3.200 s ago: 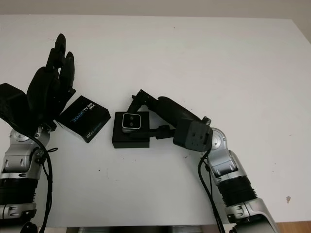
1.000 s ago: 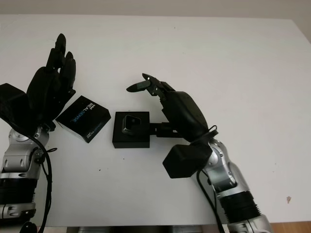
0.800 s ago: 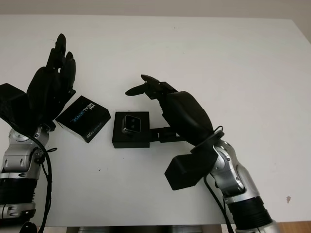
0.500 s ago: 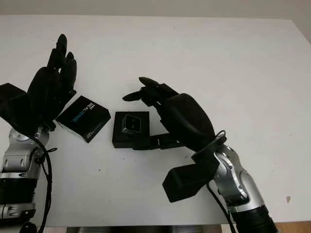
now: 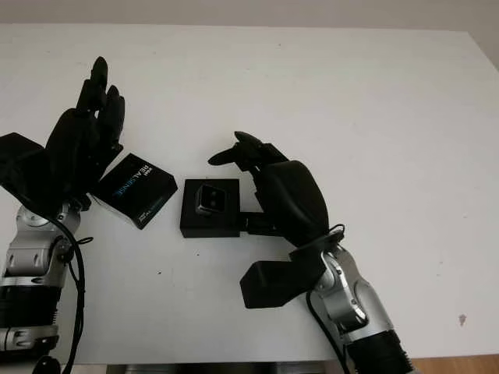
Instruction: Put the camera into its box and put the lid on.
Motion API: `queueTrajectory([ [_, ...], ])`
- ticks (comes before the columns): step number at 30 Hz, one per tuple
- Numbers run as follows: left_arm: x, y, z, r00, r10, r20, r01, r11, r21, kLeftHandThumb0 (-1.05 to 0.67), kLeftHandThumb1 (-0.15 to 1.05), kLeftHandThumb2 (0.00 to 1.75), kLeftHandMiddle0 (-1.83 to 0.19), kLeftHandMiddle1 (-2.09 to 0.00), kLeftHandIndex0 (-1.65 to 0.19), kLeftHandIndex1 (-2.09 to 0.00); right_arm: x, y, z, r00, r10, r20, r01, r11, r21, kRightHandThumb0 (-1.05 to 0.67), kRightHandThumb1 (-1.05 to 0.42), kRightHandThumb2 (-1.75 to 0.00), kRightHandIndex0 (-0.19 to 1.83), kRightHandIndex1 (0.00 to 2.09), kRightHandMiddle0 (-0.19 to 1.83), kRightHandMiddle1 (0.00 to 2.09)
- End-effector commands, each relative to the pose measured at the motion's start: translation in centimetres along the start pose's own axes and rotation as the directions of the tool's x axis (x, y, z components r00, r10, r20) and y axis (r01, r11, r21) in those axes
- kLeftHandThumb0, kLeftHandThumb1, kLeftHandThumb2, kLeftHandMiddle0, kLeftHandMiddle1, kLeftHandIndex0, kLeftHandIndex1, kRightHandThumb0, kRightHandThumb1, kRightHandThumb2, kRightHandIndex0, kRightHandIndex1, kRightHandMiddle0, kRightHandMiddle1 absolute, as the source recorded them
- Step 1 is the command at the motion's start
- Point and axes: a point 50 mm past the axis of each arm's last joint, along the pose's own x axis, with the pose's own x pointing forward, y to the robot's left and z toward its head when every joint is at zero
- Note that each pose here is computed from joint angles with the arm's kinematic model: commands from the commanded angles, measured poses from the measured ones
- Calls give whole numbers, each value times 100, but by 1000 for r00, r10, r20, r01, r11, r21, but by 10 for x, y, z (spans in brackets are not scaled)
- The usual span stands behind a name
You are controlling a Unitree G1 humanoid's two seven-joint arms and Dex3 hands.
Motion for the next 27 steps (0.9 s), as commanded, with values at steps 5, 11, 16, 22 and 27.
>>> queueTrajectory([
  [5, 1, 1, 4, 1000, 7, 21, -7, 1000, -5, -76, 105, 52, 19, 0, 19, 0, 2, 1, 1, 1000, 2, -12, -2, 1000, 22, -76, -93, -5, 33, 24, 14, 122],
  [11, 1, 2, 4, 1000, 5, 25, -5, 1000, 6, -77, 105, 53, 19, 0, 19, 0, 1, 0, 2, 1000, 14, 5, -14, 1000, 9, -78, -95, -6, 32, 26, 16, 122],
  [16, 1, 3, 4, 1000, 8, 26, -8, 1000, 10, -78, 105, 52, 19, 0, 19, 0, -2, -3, 4, 999, 40, 28, -40, 999, -24, -78, -97, -6, 31, 29, 17, 123],
  [22, 2, 3, 6, 1000, 7, 27, -8, 1000, 29, -80, 105, 52, 19, 0, 19, 0, -6, -5, 5, 995, 85, 46, -81, 994, -70, -78, -96, -5, 28, 30, 17, 121],
  [27, 1, 2, 6, 999, 2, 34, -3, 1000, 22, -79, 105, 54, 19, 0, 19, 0, -9, -3, 4, 991, 120, 53, -112, 986, -121, -78, -93, -5, 30, 31, 22, 116],
])
